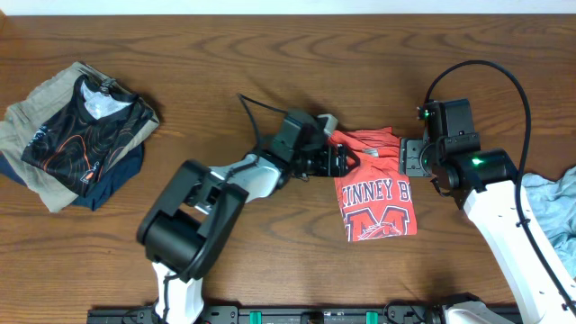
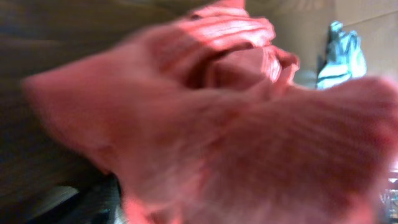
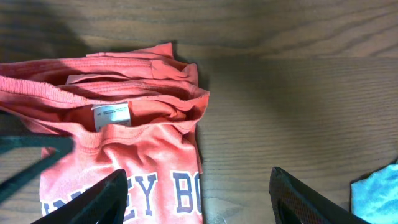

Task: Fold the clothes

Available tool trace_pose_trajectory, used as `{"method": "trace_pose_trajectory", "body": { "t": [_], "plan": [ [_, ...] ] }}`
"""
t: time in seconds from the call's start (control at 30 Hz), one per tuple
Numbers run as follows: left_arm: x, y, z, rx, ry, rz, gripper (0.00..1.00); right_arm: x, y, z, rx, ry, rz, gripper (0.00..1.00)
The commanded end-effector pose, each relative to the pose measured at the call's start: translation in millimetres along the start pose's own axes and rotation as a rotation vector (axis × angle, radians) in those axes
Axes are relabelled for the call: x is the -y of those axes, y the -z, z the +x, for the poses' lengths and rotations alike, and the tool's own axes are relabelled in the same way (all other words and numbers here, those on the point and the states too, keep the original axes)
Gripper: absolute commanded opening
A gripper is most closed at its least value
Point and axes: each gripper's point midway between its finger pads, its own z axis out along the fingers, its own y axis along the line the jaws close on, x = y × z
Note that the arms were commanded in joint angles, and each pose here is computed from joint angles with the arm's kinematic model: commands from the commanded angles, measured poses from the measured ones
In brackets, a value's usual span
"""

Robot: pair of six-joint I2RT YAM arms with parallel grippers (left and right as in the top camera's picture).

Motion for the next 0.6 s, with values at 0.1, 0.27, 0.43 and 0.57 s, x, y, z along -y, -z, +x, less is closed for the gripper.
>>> {"method": "trace_pose_trajectory", "body": {
  "t": [0.1,0.27,0.43,0.57],
  "plan": [
    [-4.9,-19.0,20.2,-0.046,0.019,-0.002,0.23,0.9,3.6,-4.6,0.012,-0.012,-0.001,0.71],
    [-6.2,-7.0,1.1,0.004,0.019,0.003,0.06,1.4,3.6,-1.8,0.000,-0.010,0.001,0.70],
    [-12.6,32.7,-27.6,0.069,-0.031,-0.039,0.06,1.6,3.6,-0.7,-0.004,-0.010,0.002,0.70],
    [-27.2,93.2,-57.9,0.172,-0.063,-0.175,0.06,2.2,3.7,1.9,-0.015,-0.007,0.005,0.69]
  ]
}}
